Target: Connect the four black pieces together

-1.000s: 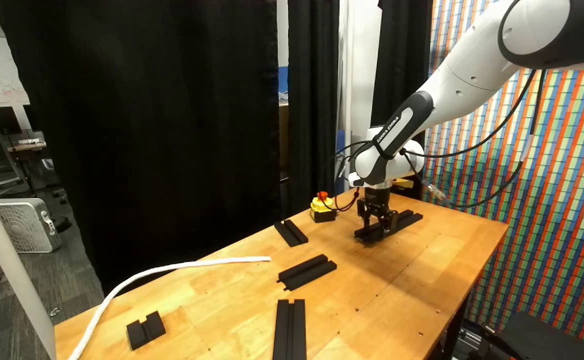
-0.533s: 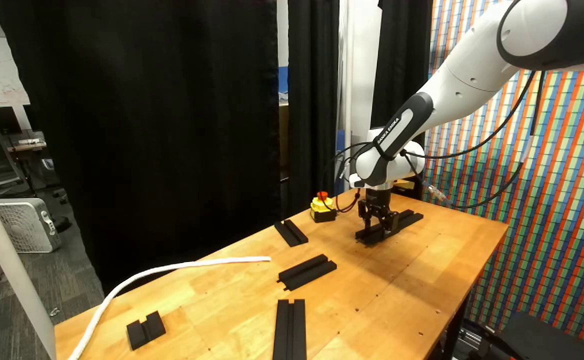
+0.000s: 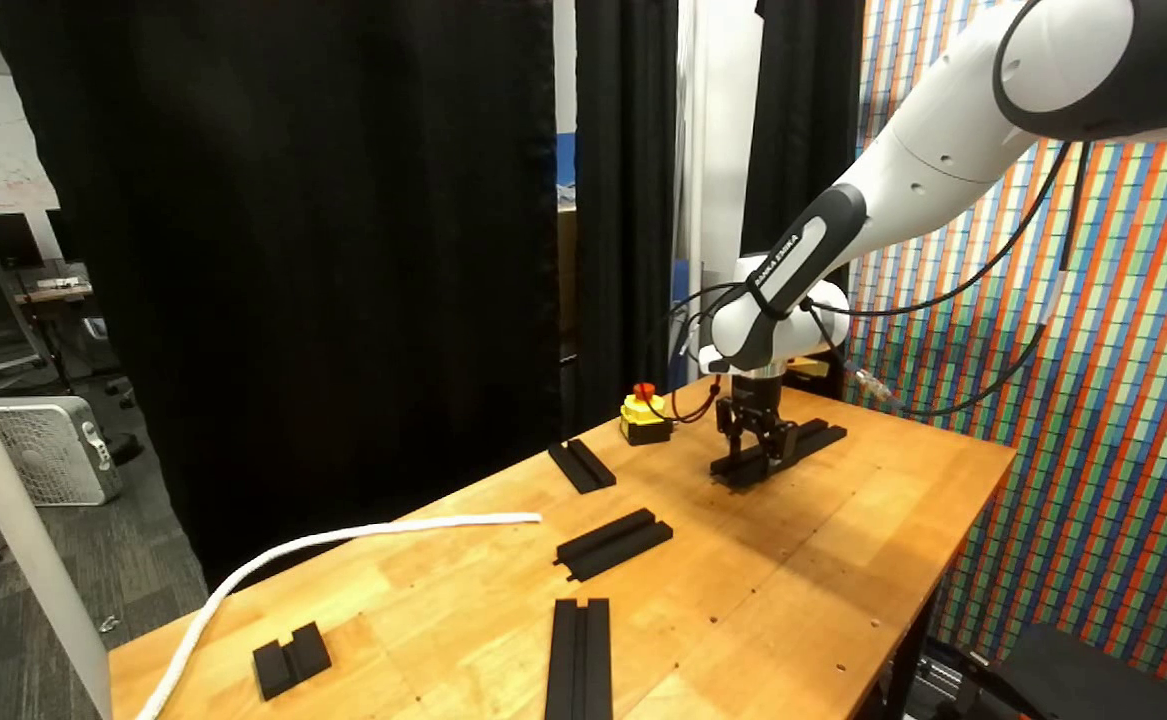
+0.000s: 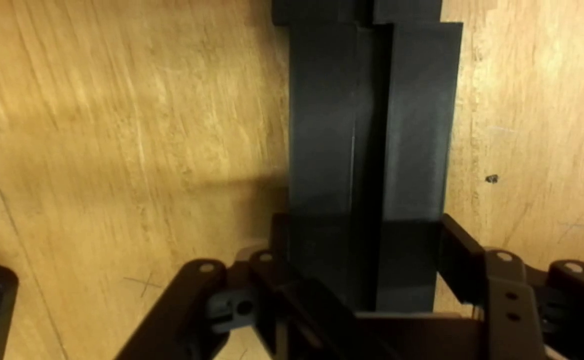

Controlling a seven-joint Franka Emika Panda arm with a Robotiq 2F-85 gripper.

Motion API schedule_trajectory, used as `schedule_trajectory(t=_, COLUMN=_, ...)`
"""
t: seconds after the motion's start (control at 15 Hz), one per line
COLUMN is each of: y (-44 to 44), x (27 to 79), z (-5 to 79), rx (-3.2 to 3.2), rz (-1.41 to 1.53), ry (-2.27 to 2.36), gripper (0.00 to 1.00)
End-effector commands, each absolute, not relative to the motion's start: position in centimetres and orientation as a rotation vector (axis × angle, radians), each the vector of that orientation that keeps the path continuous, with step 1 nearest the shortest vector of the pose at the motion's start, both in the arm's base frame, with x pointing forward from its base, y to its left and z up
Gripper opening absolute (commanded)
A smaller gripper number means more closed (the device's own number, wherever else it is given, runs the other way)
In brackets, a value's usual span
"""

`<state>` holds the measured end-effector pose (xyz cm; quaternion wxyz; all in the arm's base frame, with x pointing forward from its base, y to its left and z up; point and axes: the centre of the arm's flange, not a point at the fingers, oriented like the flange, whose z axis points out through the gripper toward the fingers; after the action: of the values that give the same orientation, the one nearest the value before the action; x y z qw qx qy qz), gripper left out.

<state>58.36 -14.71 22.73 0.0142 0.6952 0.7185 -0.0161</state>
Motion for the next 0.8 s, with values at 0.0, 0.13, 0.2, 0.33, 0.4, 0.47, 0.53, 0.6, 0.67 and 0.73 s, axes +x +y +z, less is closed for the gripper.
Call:
schedule_trajectory(t=0.0, y=-15.34, x=58.87, z=23.87, rx=2.158, rz=-0.011, ry=2.228, gripper=0.46)
schedule_trajectory(t=0.13, y=-15.48, x=58.95, z=23.82, rx=2.158, rz=-0.010, ry=2.224, gripper=0.46)
schedule_trajectory(t=0.2, y=-15.59, x=58.99, z=23.77, rx=2.160, rz=-0.009, ry=2.224, gripper=0.46)
schedule_trajectory(t=0.33, y=-15.77, x=59.00, z=23.54, rx=2.161, rz=-0.010, ry=2.225, gripper=0.46)
schedule_trajectory(t=0.4, y=-15.85, x=59.00, z=23.48, rx=2.160, rz=-0.010, ry=2.226, gripper=0.46)
schedule_trajectory(t=0.47, y=-15.90, x=59.01, z=23.41, rx=2.160, rz=-0.010, ry=2.226, gripper=0.46)
schedule_trajectory(t=0.53, y=-15.98, x=59.03, z=23.38, rx=2.158, rz=-0.006, ry=2.226, gripper=0.46)
schedule_trajectory(t=0.6, y=-16.02, x=59.03, z=23.48, rx=2.158, rz=-0.003, ry=2.228, gripper=0.46)
schedule_trajectory(t=0.67, y=-16.03, x=59.04, z=23.55, rx=2.156, rz=-0.002, ry=2.228, gripper=0.46)
schedule_trajectory(t=0.73, y=-16.03, x=59.02, z=23.65, rx=2.152, rz=0.002, ry=2.229, gripper=0.46)
